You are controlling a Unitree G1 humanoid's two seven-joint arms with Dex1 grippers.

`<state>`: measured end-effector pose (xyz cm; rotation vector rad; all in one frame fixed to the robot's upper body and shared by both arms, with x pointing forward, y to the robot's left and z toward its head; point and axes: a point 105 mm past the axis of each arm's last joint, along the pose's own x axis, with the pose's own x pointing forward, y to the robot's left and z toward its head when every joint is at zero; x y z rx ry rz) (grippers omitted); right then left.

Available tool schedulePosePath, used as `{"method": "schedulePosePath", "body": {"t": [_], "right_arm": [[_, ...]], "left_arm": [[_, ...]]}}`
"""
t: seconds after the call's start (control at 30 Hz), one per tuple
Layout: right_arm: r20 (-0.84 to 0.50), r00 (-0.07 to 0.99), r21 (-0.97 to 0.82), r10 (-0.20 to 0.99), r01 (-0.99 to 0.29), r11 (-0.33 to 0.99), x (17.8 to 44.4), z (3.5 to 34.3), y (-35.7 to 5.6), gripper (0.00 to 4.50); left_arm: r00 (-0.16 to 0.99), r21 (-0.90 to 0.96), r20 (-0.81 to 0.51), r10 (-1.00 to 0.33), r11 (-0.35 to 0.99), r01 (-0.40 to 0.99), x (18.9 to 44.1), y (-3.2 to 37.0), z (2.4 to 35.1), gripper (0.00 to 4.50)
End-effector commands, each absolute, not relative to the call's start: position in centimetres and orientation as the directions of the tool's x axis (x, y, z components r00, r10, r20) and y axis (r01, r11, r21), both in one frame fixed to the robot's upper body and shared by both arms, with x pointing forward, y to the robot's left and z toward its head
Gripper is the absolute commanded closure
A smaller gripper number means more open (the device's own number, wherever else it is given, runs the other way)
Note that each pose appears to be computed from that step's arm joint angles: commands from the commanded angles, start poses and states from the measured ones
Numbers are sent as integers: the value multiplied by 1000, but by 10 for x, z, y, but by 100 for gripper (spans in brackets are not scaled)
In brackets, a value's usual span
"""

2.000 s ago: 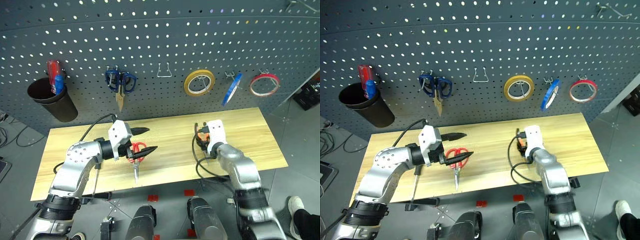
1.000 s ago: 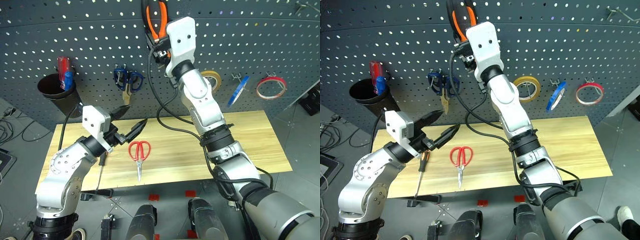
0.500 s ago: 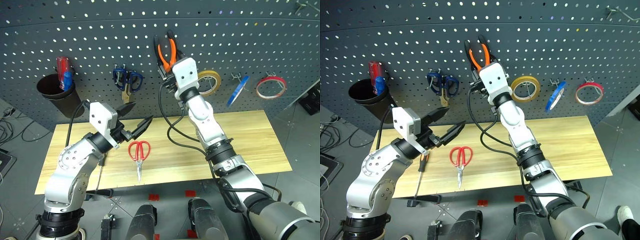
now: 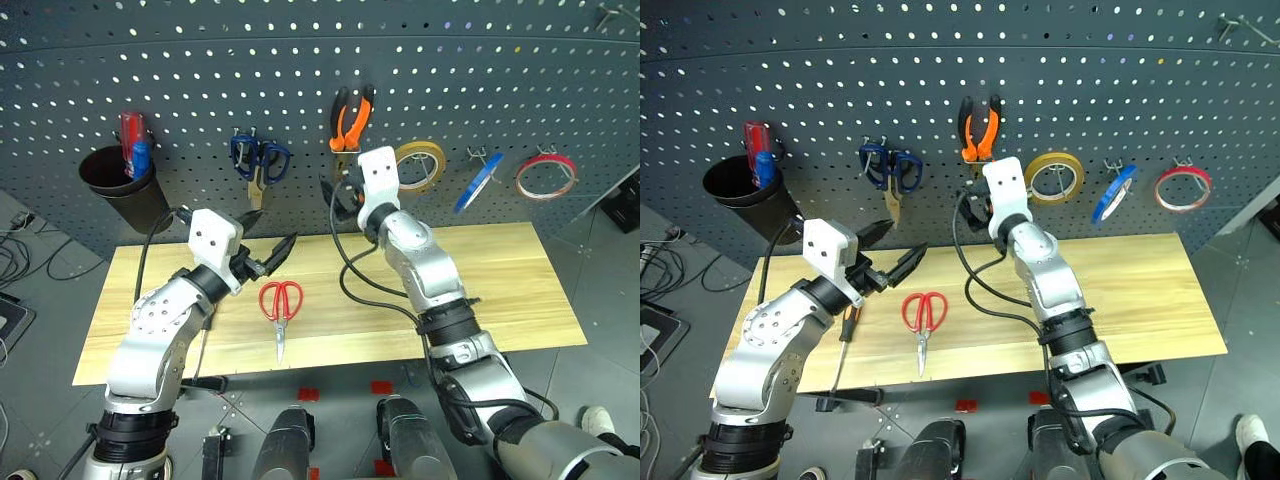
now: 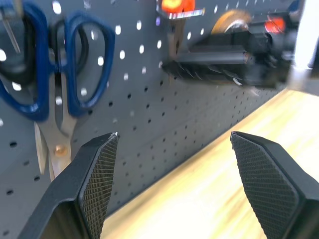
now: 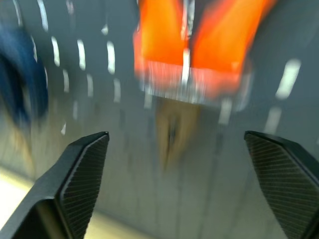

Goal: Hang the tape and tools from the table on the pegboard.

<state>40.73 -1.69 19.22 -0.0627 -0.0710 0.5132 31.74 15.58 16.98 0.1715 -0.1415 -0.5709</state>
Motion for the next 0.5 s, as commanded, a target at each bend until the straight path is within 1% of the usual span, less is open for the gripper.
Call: {"method": "schedulePosePath", "body": {"t": [0.03, 0.1, 0.17, 0.23, 0.3, 0.37, 0.43, 0.5], "right_arm": [[44, 824, -77, 564, -560, 825, 386, 205, -18, 0], [-32, 756, -42, 654, -655, 755, 361, 193, -22, 0], [-115, 665, -12, 738, -744, 668, 335, 181, -22, 0], [-171, 600, 5, 781, -793, 610, 316, 174, -24, 0], [-240, 508, 31, 827, -848, 529, 291, 163, -27, 0], [-287, 420, 71, 861, -887, 456, 269, 156, -29, 0], [-309, 346, 111, 886, -912, 395, 253, 152, -30, 0], [-321, 303, 127, 897, -925, 358, 243, 150, -29, 0]], "left_arm": [[849, 166, 48, -527, 842, 513, 318, 155, 161, 35], [871, 114, -62, -487, 864, 490, 319, 156, 138, 2], [889, 72, -164, -426, 894, 442, 317, 162, 117, 2], [898, 20, -237, -371, 922, 386, 314, 168, 103, 2], [879, -13, -369, -302, 947, 320, 306, 176, 80, 2], [857, -45, -433, -279, 956, 289, 296, 177, 68, 2], [827, -57, -495, -266, 960, 274, 287, 174, 56, 2], [795, -51, -555, -246, 964, 262, 281, 171, 45, 2]]}}
